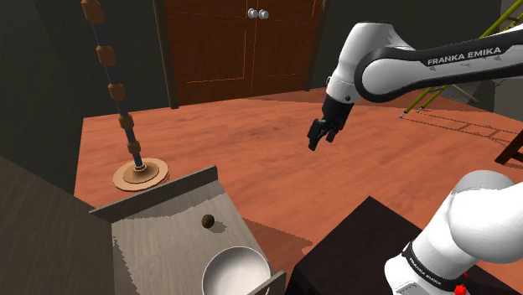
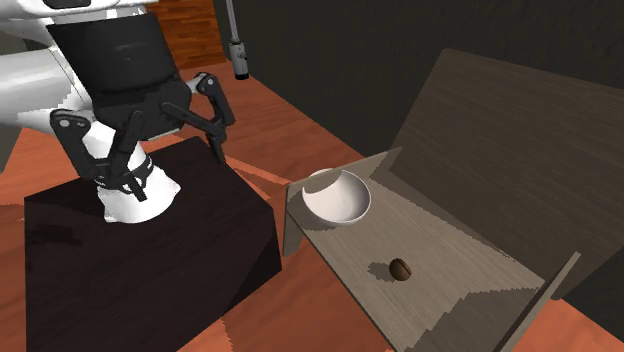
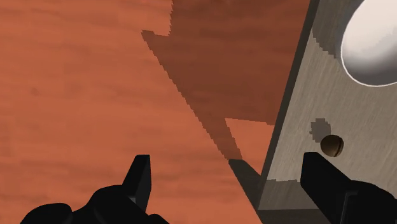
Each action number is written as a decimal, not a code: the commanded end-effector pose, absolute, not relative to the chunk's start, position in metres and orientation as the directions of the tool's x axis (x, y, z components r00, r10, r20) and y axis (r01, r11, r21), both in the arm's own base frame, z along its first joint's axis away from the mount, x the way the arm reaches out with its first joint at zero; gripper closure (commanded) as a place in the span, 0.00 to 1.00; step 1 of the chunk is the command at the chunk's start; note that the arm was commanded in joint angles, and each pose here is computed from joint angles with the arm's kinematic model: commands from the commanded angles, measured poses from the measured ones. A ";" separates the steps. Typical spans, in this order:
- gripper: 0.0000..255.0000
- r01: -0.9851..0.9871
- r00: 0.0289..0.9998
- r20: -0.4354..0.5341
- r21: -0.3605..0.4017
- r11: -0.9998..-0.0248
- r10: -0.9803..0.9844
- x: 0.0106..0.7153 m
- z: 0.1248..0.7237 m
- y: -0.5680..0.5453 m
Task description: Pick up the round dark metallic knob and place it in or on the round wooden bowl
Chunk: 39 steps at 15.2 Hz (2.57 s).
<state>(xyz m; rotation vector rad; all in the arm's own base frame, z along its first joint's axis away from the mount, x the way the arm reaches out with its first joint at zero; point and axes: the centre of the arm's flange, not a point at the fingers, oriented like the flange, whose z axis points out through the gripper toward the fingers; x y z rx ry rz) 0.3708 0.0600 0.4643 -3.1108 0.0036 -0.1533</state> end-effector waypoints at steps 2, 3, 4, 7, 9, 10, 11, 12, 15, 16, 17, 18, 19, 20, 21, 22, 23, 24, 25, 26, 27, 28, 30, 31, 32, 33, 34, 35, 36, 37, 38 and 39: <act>0.00 0.021 0.993 0.114 -0.045 -0.999 0.016 0.389 0.436 0.078; 0.00 0.029 0.993 0.119 -0.051 -0.998 0.023 0.393 0.426 0.085; 0.00 0.036 0.992 0.123 -0.056 -0.998 0.029 0.398 0.417 0.091; 0.00 0.059 0.989 0.137 -0.073 -0.996 0.049 0.413 0.389 0.111; 0.00 0.074 0.987 0.147 -0.084 -0.994 0.061 0.422 0.370 0.125; 0.00 0.082 0.986 0.151 -0.089 -0.993 0.068 0.427 0.361 0.132; 0.00 0.089 0.985 0.156 -0.094 -0.992 0.074 0.432 0.352 0.139; 0.00 0.097 0.984 0.161 -0.099 -0.990 0.080 0.437 0.343 0.146; 0.00 0.120 0.979 0.176 -0.115 -0.986 0.099 0.451 0.316 0.168; 0.00 0.128 0.978 0.181 -0.120 -0.985 0.105 0.456 0.307 0.176; 0.00 0.136 0.976 0.186 -0.125 -0.983 0.111 0.461 0.299 0.183; 0.00 0.143 0.975 0.191 -0.130 -0.981 0.117 0.465 0.290 0.191; 0.00 0.151 0.973 0.196 -0.135 -0.979 0.123 0.470 0.281 0.199; 0.00 0.159 0.971 0.201 -0.140 -0.977 0.129 0.475 0.273 0.207; 0.00 0.167 0.969 0.206 -0.145 -0.975 0.135 0.479 0.264 0.215; 0.00 0.174 0.967 0.211 -0.150 -0.973 0.141 0.484 0.256 0.223; 0.00 0.182 0.965 0.216 -0.154 -0.971 0.147 0.488 0.248 0.231; 0.00 0.190 0.963 0.222 -0.159 -0.969 0.152 0.493 0.239 0.239; 0.00 0.198 0.961 0.227 -0.164 -0.967 0.158 0.498 0.231 0.247; 0.00 0.205 0.959 0.232 -0.168 -0.964 0.164 0.502 0.223 0.256; 0.00 0.213 0.957 0.237 -0.173 -0.962 0.169 0.507 0.215 0.264; 0.00 0.221 0.954 0.242 -0.177 -0.959 0.175 0.511 0.207 0.273; 0.00 0.237 0.949 0.253 -0.186 -0.954 0.186 0.520 0.191 0.290; 0.00 0.244 0.947 0.258 -0.191 -0.951 0.191 0.524 0.184 0.299; 0.00 0.252 0.944 0.264 -0.195 -0.948 0.197 0.529 0.176 0.307; 0.00 0.260 0.942 0.269 -0.199 -0.945 0.202 0.533 0.168 0.316; 0.00 0.267 0.939 0.274 -0.203 -0.942 0.207 0.537 0.162 0.324; 0.00 0.267 0.939 0.274 -0.203 -0.942 0.207 0.538 0.157 0.325; 0.00 0.267 0.939 0.274 -0.203 -0.942 0.207 0.539 0.152 0.327; 0.00 0.267 0.939 0.274 -0.203 -0.942 0.207 0.540 0.147 0.328; 0.00 0.267 0.939 0.274 -0.203 -0.942 0.207 0.541 0.142 0.330; 0.00 0.267 0.939 0.274 -0.203 -0.942 0.207 0.542 0.137 0.331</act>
